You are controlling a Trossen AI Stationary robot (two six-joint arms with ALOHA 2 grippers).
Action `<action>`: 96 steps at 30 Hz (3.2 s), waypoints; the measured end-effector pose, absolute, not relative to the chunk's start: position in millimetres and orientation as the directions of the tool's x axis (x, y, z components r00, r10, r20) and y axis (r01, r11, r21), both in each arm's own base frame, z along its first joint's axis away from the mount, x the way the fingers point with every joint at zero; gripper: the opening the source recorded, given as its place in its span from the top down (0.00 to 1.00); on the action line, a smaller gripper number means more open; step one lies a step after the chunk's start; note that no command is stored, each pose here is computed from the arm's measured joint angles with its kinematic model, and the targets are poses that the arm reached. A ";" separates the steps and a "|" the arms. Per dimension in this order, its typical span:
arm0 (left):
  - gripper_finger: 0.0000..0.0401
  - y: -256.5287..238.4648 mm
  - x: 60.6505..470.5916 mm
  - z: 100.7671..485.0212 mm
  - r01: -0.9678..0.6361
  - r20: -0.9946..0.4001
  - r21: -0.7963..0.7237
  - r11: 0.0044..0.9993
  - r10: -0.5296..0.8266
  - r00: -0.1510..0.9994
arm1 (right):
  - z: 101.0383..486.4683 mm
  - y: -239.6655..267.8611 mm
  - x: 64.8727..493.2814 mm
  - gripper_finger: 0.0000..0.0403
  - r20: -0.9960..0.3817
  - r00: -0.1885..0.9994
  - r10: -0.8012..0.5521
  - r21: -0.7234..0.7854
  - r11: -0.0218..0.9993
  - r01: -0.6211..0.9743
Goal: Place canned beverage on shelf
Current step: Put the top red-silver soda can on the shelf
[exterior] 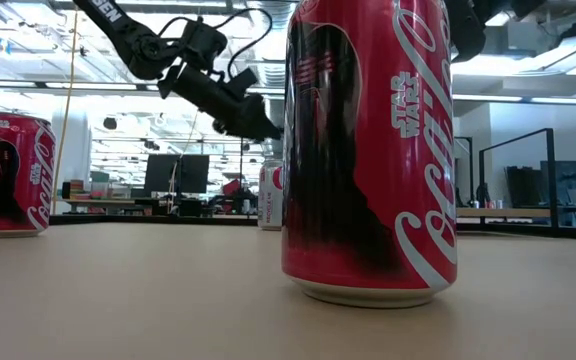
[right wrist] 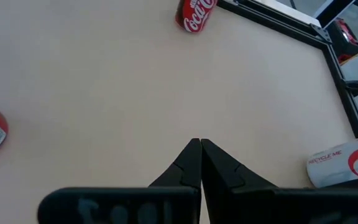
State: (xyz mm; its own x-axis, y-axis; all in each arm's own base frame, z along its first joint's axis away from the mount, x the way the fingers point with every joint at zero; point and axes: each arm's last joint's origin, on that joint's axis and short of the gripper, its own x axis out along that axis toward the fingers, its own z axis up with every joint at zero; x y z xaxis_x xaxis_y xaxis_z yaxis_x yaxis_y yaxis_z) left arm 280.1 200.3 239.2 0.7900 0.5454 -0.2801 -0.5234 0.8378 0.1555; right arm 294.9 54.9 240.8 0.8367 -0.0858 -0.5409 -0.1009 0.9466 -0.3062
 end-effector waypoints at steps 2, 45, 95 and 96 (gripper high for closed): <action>0.03 199.9 279.0 236.6 -0.505 -0.285 0.124 0.854 0.518 0.806 | 240.8 54.9 294.9 0.93 -0.541 0.837 -0.086 -0.306 0.947 -0.101; 0.03 215.1 294.8 185.1 -0.282 -0.345 0.099 0.954 0.299 0.890 | 240.9 52.7 295.4 0.93 -0.543 0.836 -0.083 -0.297 0.950 -0.098; 0.31 -7.9 347.4 200.1 0.199 -0.257 0.152 0.968 -0.155 0.954 | 236.0 64.6 289.5 0.93 -0.593 0.804 -0.043 -0.262 0.955 -0.142; 0.31 -6.3 351.7 200.0 0.208 -0.260 0.150 0.967 -0.164 0.952 | 235.4 64.9 288.5 0.93 -0.600 0.798 -0.046 -0.263 0.954 -0.143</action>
